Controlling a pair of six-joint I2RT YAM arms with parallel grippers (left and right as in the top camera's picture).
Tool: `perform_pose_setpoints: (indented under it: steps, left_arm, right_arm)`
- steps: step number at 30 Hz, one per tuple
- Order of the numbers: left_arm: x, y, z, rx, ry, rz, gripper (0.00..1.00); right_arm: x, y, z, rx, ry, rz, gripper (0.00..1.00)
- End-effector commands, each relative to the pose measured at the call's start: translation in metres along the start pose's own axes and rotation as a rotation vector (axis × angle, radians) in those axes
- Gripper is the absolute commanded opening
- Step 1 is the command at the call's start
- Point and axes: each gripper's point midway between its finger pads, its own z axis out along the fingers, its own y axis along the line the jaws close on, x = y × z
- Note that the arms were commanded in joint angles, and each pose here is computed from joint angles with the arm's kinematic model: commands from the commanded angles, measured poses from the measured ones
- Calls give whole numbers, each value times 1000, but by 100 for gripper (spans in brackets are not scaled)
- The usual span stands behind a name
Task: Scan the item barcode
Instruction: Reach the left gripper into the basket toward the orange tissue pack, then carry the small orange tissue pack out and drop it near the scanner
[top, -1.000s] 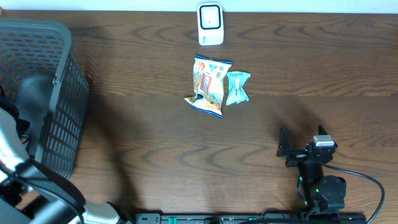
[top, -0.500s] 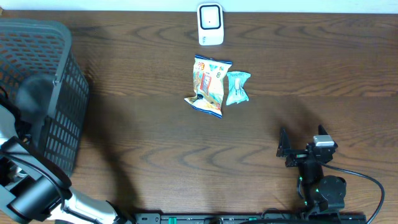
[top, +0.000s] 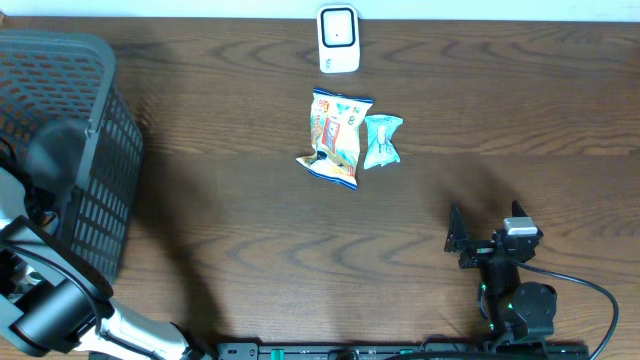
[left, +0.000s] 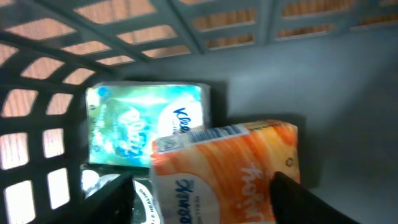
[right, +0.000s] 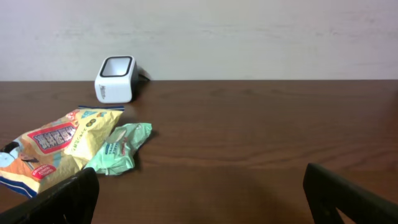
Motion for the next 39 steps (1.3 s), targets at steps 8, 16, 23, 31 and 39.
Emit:
perform_pose_setpoints:
  steps: [8, 16, 23, 31, 39]
  left_arm:
    - [19, -2, 10, 15, 71, 21, 66]
    - [29, -1, 22, 10, 77, 24, 19]
    - [14, 0, 2, 34, 31, 4, 7]
    - [-41, 15, -107, 211, -256, -118, 7]
    - [-44, -22, -263, 869, -404, -158, 7]
  right_arm:
    - [0, -2, 0, 10, -2, 11, 99]
    - [0, -2, 0, 10, -2, 11, 99]
    - [0, -2, 0, 10, -2, 11, 99]
    - [0, -2, 0, 11, -2, 11, 99]
    - [0, -2, 0, 10, -2, 11, 99]
